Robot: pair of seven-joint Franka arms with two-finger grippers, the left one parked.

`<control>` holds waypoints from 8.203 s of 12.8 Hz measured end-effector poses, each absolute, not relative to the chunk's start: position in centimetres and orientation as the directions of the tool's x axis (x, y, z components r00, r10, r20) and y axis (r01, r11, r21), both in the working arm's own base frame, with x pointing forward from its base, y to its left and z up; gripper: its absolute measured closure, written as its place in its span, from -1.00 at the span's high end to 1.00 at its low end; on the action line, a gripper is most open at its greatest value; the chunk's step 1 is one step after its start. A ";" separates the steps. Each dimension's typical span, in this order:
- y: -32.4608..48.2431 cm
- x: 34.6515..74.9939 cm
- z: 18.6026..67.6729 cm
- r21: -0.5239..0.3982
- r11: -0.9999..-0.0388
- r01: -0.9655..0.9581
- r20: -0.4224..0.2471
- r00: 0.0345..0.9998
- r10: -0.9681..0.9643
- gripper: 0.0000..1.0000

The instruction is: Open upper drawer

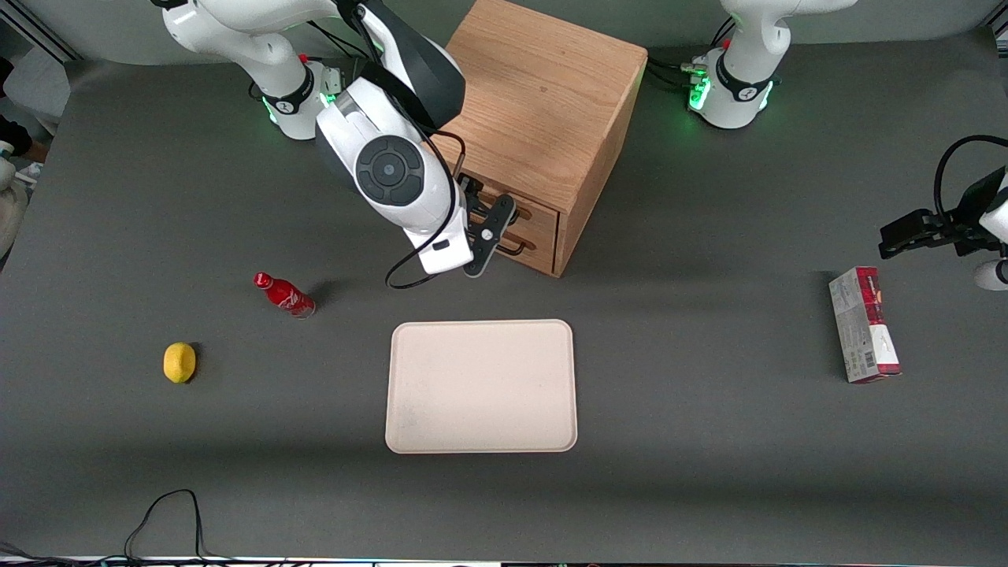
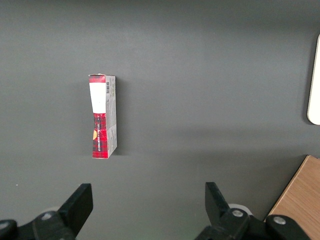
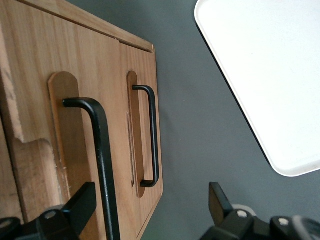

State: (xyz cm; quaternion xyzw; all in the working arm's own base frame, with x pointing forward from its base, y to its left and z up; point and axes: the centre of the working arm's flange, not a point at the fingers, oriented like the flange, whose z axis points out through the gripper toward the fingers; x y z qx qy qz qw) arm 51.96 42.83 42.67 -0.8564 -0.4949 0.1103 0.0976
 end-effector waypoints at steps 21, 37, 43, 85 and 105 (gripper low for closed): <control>43.5 52.0 38.4 -0.308 -0.462 0.832 -0.136 0.442 0.887 1.00; 39.8 56.2 38.5 -0.293 -0.517 0.804 -0.108 0.509 0.854 1.00; 39.3 57.9 38.7 -0.288 -0.518 0.805 -0.083 0.518 0.851 1.00; 28.3 67.7 37.1 -0.351 -0.664 0.661 0.006 0.710 0.704 1.00; 25.4 70.4 37.6 -0.345 -0.692 0.634 0.055 0.749 0.660 1.00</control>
